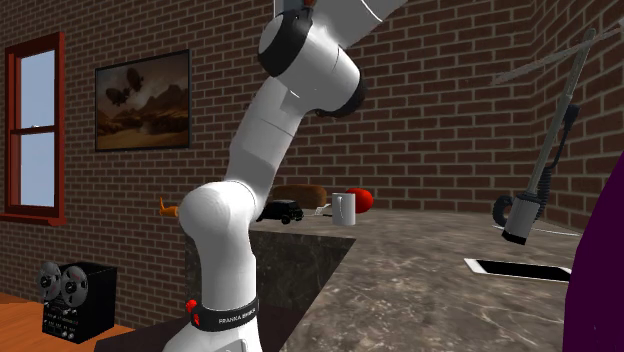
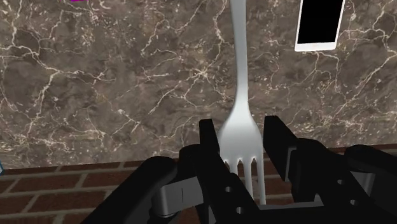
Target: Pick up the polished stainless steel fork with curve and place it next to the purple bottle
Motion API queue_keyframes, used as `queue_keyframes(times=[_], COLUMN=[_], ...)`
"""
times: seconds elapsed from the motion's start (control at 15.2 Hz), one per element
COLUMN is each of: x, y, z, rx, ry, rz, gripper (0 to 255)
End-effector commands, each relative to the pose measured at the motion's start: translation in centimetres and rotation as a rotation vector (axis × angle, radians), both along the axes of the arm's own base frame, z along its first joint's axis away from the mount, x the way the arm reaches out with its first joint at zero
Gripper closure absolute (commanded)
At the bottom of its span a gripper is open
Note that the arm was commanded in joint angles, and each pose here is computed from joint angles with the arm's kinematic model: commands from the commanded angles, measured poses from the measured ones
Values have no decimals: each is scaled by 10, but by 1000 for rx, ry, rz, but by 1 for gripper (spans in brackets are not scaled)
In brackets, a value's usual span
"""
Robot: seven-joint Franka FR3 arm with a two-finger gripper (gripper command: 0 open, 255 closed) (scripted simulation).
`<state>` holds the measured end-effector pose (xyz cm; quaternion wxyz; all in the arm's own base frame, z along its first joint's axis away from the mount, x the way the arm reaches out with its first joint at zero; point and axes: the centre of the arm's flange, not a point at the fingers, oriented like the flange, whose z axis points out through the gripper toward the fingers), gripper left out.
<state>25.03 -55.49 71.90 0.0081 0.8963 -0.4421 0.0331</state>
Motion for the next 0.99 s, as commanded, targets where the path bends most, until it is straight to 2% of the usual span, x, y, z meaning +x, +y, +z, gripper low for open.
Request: queue_keyframes(times=[0.0,0.92], x=[1,1], y=[-9,-9], z=[-11,-85], rx=[1,1], ry=[0,0], rz=[4,4], gripper=[255,255])
